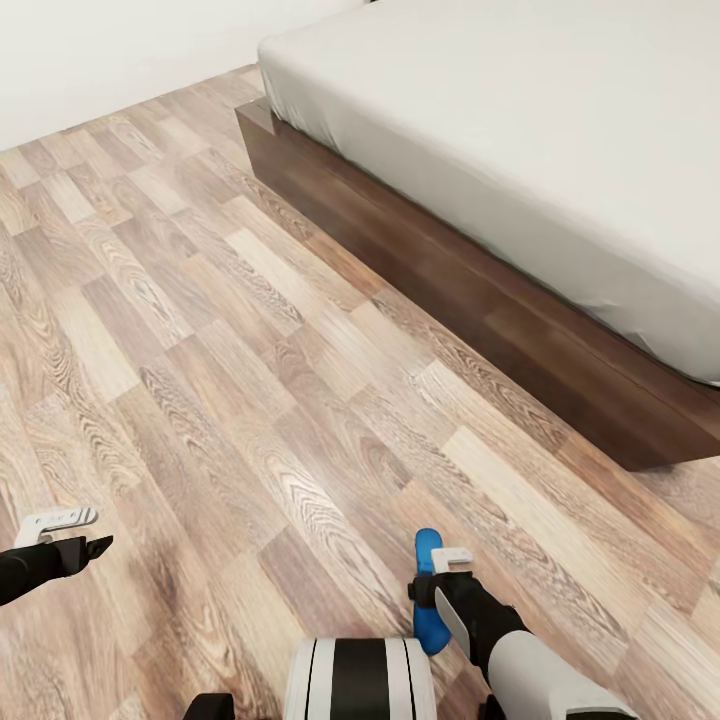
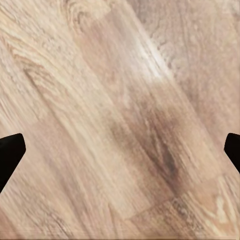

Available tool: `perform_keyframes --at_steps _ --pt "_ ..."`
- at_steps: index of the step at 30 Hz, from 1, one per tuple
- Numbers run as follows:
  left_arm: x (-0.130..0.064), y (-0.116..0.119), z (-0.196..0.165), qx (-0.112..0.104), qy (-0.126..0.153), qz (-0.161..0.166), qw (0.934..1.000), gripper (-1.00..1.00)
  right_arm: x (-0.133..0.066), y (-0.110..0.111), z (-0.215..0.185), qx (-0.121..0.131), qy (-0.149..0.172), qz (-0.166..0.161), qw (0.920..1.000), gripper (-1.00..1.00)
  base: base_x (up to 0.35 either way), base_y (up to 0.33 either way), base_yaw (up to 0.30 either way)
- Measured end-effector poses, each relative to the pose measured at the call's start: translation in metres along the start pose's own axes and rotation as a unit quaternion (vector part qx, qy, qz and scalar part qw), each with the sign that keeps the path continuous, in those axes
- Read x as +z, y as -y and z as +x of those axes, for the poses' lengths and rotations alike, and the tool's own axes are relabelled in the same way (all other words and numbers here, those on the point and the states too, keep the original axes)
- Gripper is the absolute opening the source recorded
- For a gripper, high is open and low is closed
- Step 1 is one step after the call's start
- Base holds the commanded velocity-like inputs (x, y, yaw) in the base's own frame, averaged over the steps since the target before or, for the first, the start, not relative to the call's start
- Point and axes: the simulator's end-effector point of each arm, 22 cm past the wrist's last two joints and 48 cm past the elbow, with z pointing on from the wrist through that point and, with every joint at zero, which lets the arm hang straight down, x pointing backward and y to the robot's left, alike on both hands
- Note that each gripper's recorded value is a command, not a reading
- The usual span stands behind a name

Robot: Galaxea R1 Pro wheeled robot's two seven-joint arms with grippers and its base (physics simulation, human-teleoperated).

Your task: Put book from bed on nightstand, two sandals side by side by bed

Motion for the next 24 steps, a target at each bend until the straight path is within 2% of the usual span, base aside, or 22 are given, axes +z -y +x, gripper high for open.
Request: perform_keyframes --at_steps 24 --pt "0.0014 0.0000 0.0014 0.000 -0.002 0.000 1.0000 1.00 0.0015 -0.0003 0.0017 0.000 -0.002 0.000 1.0000 1.00 0.000 0.000 0.000"
